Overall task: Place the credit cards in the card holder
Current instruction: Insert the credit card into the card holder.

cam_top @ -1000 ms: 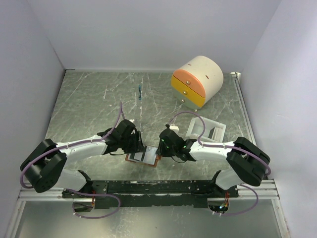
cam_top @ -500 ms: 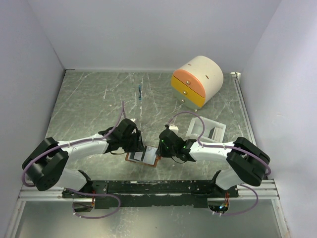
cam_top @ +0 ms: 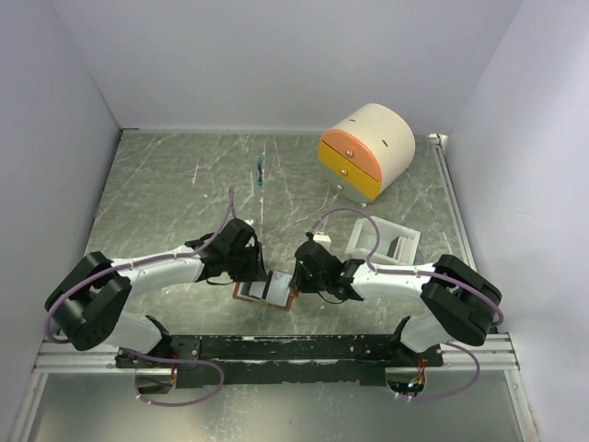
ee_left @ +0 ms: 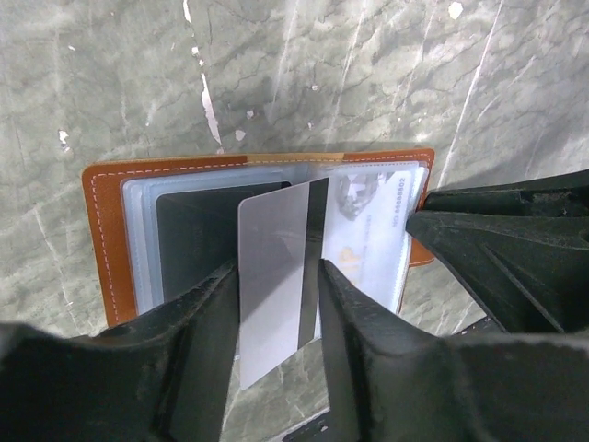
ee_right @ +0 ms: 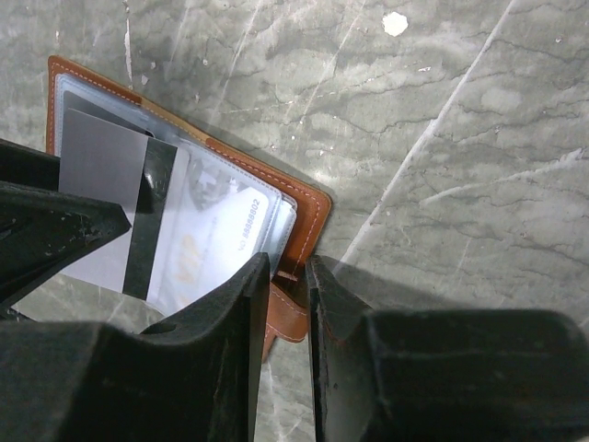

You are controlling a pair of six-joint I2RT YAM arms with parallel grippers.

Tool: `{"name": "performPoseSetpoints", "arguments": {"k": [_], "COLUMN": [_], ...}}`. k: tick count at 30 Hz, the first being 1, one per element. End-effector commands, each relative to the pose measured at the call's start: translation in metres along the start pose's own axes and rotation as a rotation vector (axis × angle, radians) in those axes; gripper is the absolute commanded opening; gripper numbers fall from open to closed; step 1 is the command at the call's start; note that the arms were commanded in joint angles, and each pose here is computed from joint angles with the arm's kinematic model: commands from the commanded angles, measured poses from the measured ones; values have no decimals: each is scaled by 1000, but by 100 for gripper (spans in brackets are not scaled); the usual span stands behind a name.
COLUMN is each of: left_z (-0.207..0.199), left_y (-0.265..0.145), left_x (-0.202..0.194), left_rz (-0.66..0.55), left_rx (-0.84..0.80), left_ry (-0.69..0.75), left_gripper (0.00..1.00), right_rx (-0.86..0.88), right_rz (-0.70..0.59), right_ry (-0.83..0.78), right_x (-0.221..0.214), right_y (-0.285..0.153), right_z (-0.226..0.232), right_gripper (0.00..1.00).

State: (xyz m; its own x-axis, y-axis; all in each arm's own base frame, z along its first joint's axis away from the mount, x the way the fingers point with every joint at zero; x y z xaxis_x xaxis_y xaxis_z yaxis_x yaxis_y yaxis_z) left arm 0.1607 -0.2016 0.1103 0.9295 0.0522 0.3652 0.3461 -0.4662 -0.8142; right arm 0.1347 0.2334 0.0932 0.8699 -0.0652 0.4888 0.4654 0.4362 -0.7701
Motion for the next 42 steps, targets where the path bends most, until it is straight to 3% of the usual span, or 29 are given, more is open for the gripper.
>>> {"name": "performPoseSetpoints", "arguments": {"k": [1, 7, 22, 42], "left_z": [13, 8, 5, -9], "left_y": [0, -12, -8, -7], "left_x": [-8, 0, 0, -10], "left_rz": [68, -16, -38, 28], "left_rx": [141, 138, 40, -150], "left_ry": [8, 11, 43, 33], "left_gripper": [53, 62, 60, 59], "right_rx": [-36, -37, -27, -7], "right_rz": [18, 12, 17, 7], "right_ry": [-29, -30, -32, -15], "right_x": [-5, -5, -5, -6], "right_y": [-3, -4, 0, -3], "right_z": [-5, -5, 0, 2], "right_gripper": [23, 23, 22, 21]}}
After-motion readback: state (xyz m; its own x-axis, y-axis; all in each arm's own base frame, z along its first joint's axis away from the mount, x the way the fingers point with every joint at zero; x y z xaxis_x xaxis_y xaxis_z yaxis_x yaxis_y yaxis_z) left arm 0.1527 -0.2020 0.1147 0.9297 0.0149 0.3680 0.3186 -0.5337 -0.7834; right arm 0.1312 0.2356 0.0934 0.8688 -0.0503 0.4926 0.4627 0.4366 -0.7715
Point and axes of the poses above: each gripper's point midway between its finger pads, its own y axis out along the fingers, its own z axis along the line the jaws close on, x = y × z, the point moved 10 cm from there along -y, back along the fingers, and after that the axes turned 2 degrees about -y, right-handed, at the moved point
